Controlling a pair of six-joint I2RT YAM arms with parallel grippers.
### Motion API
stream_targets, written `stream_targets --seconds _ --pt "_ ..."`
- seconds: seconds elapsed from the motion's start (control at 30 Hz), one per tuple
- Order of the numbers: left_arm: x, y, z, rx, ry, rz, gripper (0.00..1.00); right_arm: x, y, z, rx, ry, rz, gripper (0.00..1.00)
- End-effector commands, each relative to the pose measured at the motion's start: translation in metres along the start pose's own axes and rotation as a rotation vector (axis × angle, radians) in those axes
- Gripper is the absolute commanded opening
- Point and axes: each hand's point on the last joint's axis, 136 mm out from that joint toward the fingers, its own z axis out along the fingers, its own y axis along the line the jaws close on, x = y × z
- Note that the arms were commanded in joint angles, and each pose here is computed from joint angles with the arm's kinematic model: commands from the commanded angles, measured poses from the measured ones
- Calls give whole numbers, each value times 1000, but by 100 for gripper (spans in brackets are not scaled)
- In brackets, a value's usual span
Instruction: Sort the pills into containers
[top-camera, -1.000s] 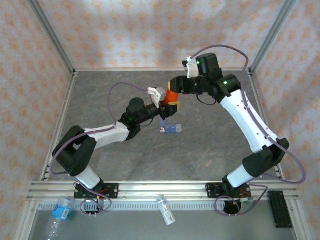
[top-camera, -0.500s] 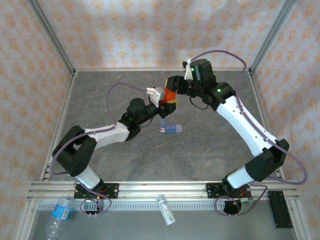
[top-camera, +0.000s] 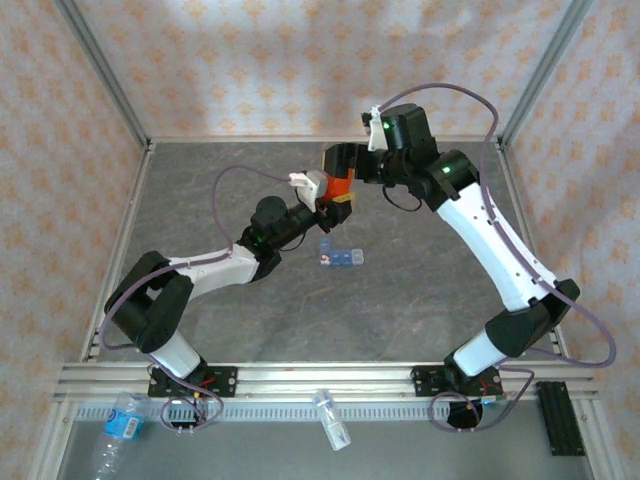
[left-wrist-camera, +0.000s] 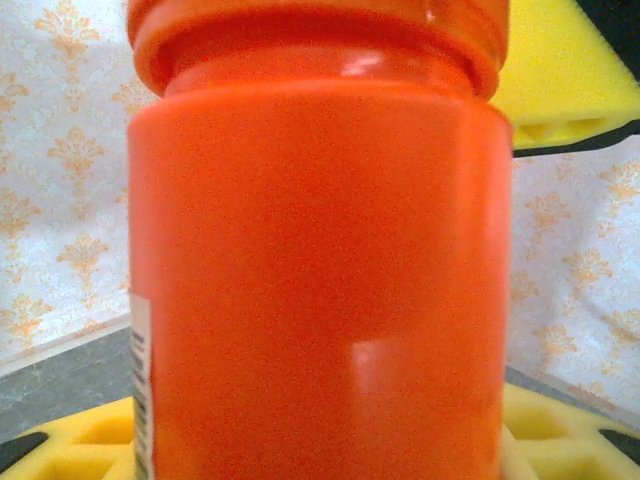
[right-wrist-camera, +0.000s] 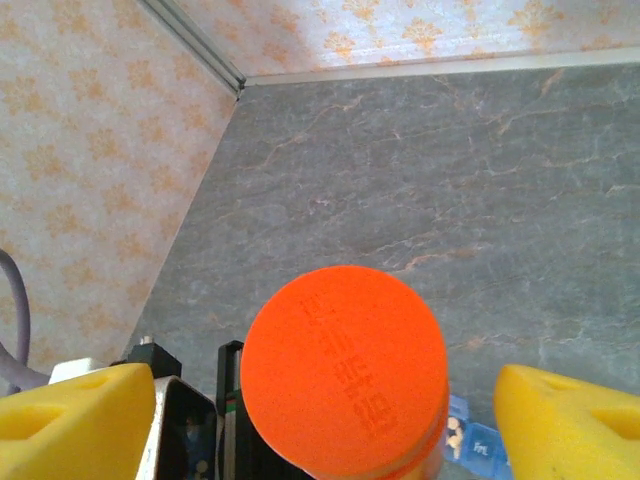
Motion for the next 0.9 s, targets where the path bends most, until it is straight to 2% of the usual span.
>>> stream_targets --seconds 0.0,0.2,0.4,0.63,0.87 --pt "-25 -7 3 39 -87 7 0 -9 -3 -27 13 -28 -58 90" --pt "-35 -26 1 183 -107 -72 0 -4 12 -48 -129 1 -209 89" --pt "-36 -37 0 243 -87 -97 0 -5 24 -49 -230 35 -229 87" --pt "-37 -39 -2 253 -84 -100 0 -1 20 -35 -227 74 -206 79" --pt "-39 -39 -2 255 -87 -97 0 2 10 -28 -181 90 -199 79"
